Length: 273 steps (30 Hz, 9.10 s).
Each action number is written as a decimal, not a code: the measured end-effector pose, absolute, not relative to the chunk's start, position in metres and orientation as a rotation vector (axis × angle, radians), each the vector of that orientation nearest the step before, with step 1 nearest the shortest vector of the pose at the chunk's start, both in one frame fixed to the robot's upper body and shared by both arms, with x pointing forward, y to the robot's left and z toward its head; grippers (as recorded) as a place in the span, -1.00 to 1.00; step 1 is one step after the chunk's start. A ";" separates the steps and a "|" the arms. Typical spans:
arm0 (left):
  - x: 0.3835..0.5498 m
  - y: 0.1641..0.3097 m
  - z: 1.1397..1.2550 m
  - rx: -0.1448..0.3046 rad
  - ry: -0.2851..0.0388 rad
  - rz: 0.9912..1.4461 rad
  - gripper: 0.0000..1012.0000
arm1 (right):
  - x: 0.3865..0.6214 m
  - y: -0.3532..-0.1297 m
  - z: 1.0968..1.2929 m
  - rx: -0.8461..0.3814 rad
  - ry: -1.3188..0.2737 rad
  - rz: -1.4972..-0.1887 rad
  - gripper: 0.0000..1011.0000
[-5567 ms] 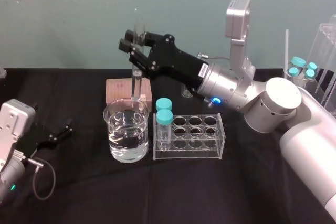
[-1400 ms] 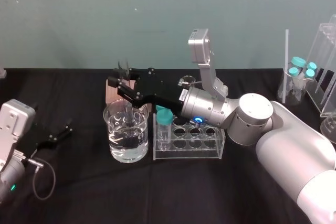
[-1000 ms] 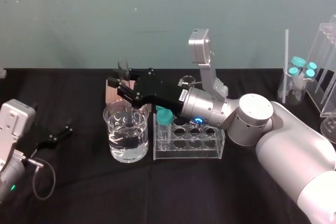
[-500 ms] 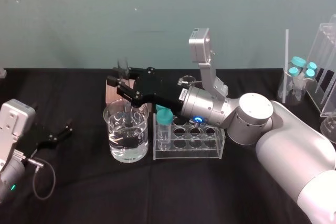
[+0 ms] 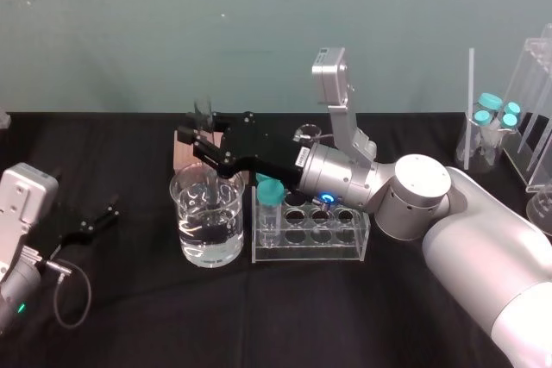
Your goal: Hold the test tube with one hand and immerse one end into the beaker, then return it to the test tube rack.
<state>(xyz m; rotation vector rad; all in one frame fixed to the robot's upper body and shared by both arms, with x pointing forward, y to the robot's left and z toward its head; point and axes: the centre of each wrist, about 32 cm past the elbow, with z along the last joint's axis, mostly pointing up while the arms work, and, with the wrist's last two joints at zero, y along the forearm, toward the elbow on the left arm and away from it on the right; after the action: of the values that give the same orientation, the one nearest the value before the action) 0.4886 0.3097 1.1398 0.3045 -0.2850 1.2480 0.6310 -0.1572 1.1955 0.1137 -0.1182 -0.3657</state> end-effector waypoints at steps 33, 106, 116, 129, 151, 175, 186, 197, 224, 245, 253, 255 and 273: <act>0.489 0.310 1.140 0.304 -0.285 1.248 0.98 | 0.631 -0.157 1.193 0.111 -0.106 -0.365 -0.52; 0.489 0.310 1.140 0.304 -0.285 1.248 0.98 | 0.578 -0.253 1.255 0.243 -0.334 -0.733 -0.52; 0.489 0.310 1.140 0.304 -0.285 1.248 0.98 | 0.556 -0.265 1.237 0.213 -0.260 -0.803 -0.52; 0.489 0.310 1.140 0.304 -0.285 1.248 0.98 | 0.546 -0.279 1.209 0.149 -0.177 -0.868 -0.52; 0.489 0.310 1.140 0.304 -0.285 1.248 0.98 | 0.555 -0.277 1.190 0.097 -0.136 -0.876 -0.52; 0.489 0.310 1.140 0.304 -0.285 1.248 0.98 | 0.568 -0.271 1.180 0.090 -0.113 -0.869 -0.52; 0.489 0.310 1.140 0.304 -0.285 1.248 0.98 | 0.570 -0.270 1.176 0.076 -0.095 -0.863 -0.52; 0.489 0.310 1.140 0.304 -0.285 1.248 0.98 | 0.573 -0.269 1.173 0.063 -0.082 -0.863 -0.52; 0.489 0.310 1.140 0.304 -0.285 1.248 0.98 | 0.575 -0.271 1.167 0.020 -0.063 -0.858 -0.52; 0.489 0.310 1.140 0.304 -0.285 1.248 0.98 | 0.574 -0.271 1.160 -0.013 -0.045 -0.857 -0.52; 0.489 0.310 1.140 0.304 -0.285 1.248 0.98 | 0.574 -0.270 1.160 -0.025 -0.061 -0.855 -0.52; 0.489 0.310 1.140 0.304 -0.285 1.248 0.98 | 0.574 -0.270 1.160 -0.024 -0.060 -0.856 -0.52; 0.489 0.310 1.140 0.304 -0.285 1.248 0.98 | 0.574 -0.270 1.160 -0.018 -0.057 -0.857 0.06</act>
<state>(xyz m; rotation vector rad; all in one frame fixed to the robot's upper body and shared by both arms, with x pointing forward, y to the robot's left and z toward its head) 0.4886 0.3097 1.1398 0.3044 -0.2850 1.2479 0.5739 -0.2704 1.1600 -0.0175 -0.0566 -0.8573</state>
